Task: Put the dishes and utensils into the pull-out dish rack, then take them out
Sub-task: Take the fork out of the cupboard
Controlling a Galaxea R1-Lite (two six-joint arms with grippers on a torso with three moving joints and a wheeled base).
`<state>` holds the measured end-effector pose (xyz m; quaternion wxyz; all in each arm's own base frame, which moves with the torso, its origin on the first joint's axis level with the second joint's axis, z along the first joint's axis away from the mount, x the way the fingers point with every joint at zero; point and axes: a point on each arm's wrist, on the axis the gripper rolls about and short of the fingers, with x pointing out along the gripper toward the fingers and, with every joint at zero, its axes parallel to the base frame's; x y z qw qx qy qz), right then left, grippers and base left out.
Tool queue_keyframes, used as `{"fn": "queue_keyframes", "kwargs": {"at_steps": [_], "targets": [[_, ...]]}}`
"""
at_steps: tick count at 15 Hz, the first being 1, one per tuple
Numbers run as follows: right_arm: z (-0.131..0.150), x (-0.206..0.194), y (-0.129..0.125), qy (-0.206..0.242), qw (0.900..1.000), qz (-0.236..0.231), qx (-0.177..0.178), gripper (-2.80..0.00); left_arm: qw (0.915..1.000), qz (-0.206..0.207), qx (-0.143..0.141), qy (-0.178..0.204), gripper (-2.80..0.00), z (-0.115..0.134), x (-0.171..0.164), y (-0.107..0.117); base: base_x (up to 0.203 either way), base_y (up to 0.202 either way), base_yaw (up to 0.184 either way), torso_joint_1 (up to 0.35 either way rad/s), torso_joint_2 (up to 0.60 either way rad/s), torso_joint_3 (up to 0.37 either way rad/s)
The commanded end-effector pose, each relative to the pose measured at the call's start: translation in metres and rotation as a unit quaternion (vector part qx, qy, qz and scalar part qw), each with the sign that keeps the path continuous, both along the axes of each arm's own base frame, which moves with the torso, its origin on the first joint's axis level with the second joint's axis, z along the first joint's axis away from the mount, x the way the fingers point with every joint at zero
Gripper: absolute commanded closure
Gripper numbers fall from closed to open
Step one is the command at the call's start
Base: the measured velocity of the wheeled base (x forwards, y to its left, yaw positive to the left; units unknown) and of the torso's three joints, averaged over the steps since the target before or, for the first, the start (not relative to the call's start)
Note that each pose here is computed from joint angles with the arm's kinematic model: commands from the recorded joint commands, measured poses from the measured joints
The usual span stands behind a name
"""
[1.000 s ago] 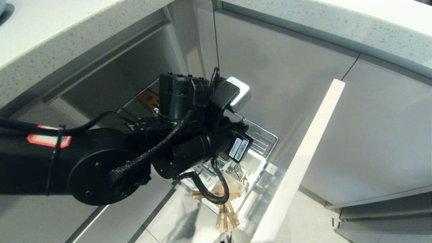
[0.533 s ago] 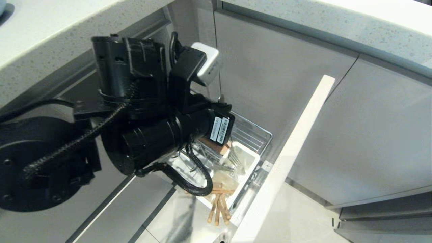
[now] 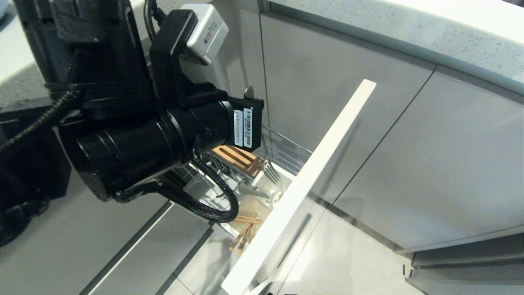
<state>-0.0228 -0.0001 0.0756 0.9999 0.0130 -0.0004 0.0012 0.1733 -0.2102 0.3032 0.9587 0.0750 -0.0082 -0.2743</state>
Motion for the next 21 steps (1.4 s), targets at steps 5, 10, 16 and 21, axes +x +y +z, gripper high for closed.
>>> {"fn": "queue_keyframes", "kwargs": {"at_steps": [5,10,16,21], "targets": [[0.0,0.0,0.0,0.0,1.0,0.0,0.0,0.0,0.9993,0.01,-0.031,-0.02,0.0,0.019,-0.008,0.012,0.0,0.0,0.0,0.0,0.0,0.0],[0.0,0.0,0.0,0.0,1.0,0.0,0.0,0.0,0.993,0.03,-0.094,-0.065,0.0,0.06,-0.025,0.034,0.0,0.0,0.0,0.0,0.0,0.0],[0.0,0.0,0.0,0.0,1.0,0.0,0.0,0.0,0.9797,0.04,-0.147,-0.13,0.0,0.106,-0.05,0.062,0.0,0.0,0.0,0.0,0.0,0.0],[0.0,0.0,0.0,0.0,1.0,0.0,0.0,0.0,0.9554,0.061,-0.217,-0.191,0.0,0.134,-0.058,0.074,0.0,0.0,0.0,0.0,0.0,0.0]]}}
